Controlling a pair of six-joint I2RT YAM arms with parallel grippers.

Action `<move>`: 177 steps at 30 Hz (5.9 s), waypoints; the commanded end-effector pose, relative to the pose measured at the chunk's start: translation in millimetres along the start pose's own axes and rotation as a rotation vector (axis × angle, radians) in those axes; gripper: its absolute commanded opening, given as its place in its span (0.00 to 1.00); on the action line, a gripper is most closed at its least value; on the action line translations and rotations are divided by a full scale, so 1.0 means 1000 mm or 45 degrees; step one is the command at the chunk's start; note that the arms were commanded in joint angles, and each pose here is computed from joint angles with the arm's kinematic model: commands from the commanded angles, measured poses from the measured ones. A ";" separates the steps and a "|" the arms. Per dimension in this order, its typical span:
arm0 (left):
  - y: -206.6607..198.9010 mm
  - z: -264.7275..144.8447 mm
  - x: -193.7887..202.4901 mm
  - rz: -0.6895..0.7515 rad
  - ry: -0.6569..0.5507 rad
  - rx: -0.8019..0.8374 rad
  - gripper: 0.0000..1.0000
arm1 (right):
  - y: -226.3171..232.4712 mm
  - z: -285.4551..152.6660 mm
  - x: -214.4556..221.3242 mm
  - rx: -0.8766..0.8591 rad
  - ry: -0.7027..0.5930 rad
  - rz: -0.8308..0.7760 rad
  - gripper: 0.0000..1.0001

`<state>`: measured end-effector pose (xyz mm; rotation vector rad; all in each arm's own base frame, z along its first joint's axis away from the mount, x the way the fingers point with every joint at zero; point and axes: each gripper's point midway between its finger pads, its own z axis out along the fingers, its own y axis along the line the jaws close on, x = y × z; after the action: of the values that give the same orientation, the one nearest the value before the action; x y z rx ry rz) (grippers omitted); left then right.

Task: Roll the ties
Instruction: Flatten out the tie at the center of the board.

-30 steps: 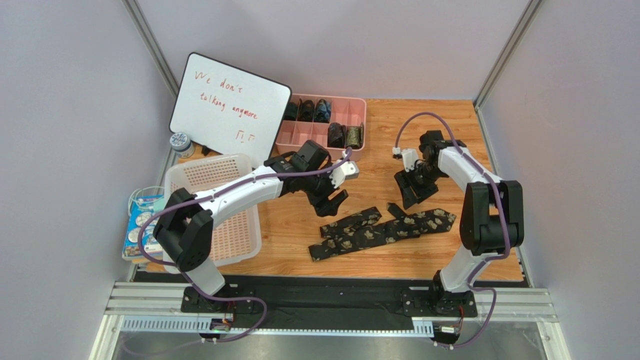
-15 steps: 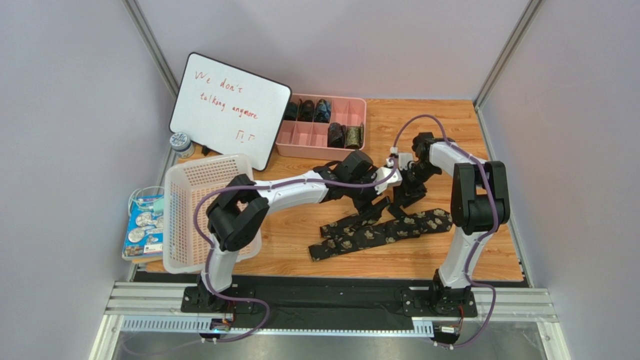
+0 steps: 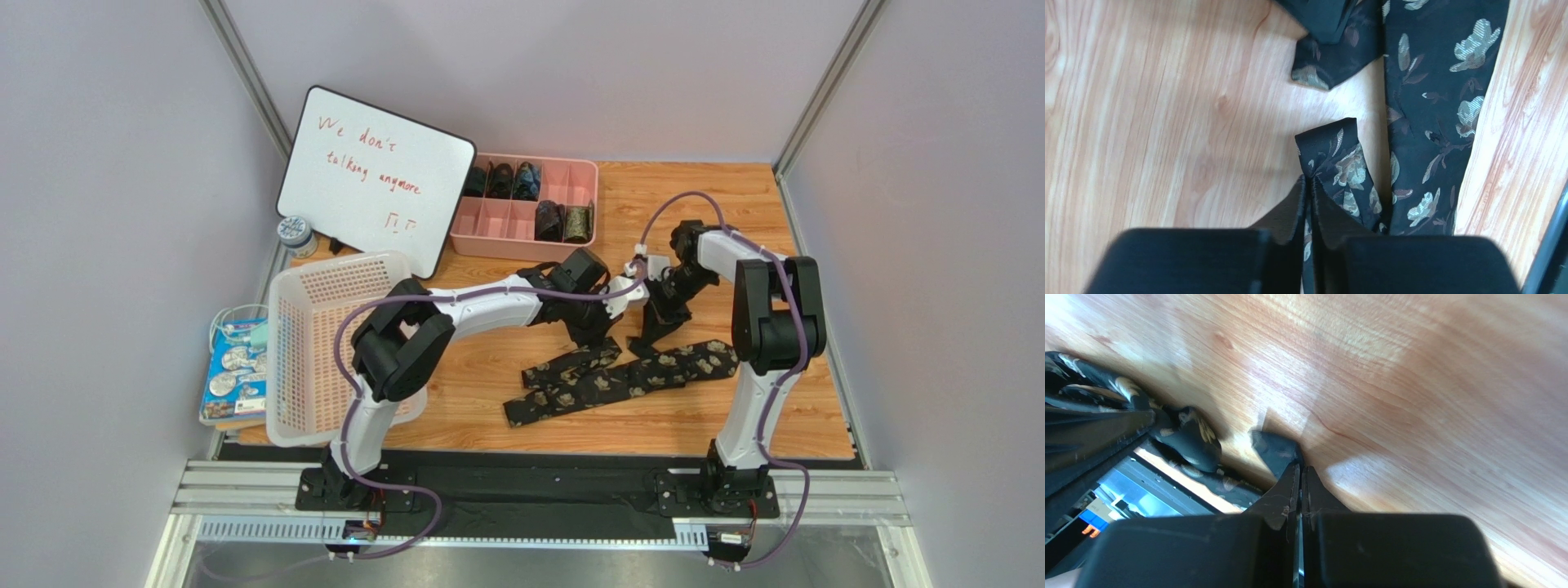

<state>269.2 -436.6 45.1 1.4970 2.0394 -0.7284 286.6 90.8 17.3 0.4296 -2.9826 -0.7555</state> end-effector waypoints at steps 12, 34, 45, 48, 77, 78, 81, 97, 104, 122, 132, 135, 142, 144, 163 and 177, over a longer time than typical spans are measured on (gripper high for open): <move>0.064 -0.168 -0.038 -0.220 -0.229 -0.177 0.00 | -0.022 -0.162 -0.016 0.114 -0.296 -0.245 0.00; 0.075 -0.236 0.141 -0.666 0.205 -0.614 0.09 | -0.128 -0.130 0.160 0.597 0.082 -0.615 0.27; 0.038 -0.232 0.085 -0.489 -0.053 -0.199 0.71 | -0.014 -0.121 0.098 0.354 -0.121 -0.828 0.88; 0.042 -0.234 0.079 -0.547 -0.082 -0.179 0.71 | 0.006 -0.084 0.083 0.361 -0.089 -0.959 0.88; 0.053 -0.282 0.076 -0.656 -0.274 -0.139 0.70 | 0.018 -0.133 -0.029 1.426 -0.375 -1.395 0.00; 0.052 -0.281 0.076 -0.624 -0.272 -0.131 0.70 | 0.022 -0.157 -0.027 1.557 -0.517 -1.402 0.00; 0.045 -0.270 0.082 -0.472 -0.205 -0.111 0.71 | -0.013 -0.122 0.016 1.674 -0.418 -1.618 0.00; -0.021 -0.155 0.074 0.823 -0.063 0.040 0.72 | -0.056 -0.056 0.076 1.584 -0.250 -1.714 0.00; 0.008 -0.110 0.080 1.028 0.094 0.088 0.73 | -0.052 -0.058 0.072 1.564 -0.272 -1.715 0.00; -0.009 -0.216 -0.012 -0.013 -0.034 0.399 0.00 | -0.057 -0.158 -0.004 2.039 -0.522 -1.511 0.00; 0.020 -0.227 0.027 -0.761 -0.026 0.297 0.05 | -0.077 -0.153 -0.007 2.145 -0.568 -1.649 0.05; 0.028 -0.213 0.045 -0.810 0.020 0.244 0.17 | -0.079 -0.124 0.005 2.002 -0.489 -1.770 0.24; 0.061 -0.193 0.058 -0.720 0.057 0.106 0.23 | -0.035 -0.079 0.052 1.345 -0.378 -2.124 0.86; 0.071 -0.190 0.067 -0.687 0.104 0.062 0.24 | -0.024 -0.071 0.073 1.260 -0.359 -2.218 0.88; 0.028 -0.186 0.090 0.014 0.195 0.206 0.80 | -0.046 -0.140 0.111 0.651 -0.083 -1.075 0.92; 0.054 -0.154 0.132 0.299 0.414 0.135 0.84 | -0.085 -0.101 0.111 0.663 -0.031 -1.015 0.93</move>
<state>256.6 -228.8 72.4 1.8770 2.1413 -0.6600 192.9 -54.1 77.3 1.6707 -2.9147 -0.0230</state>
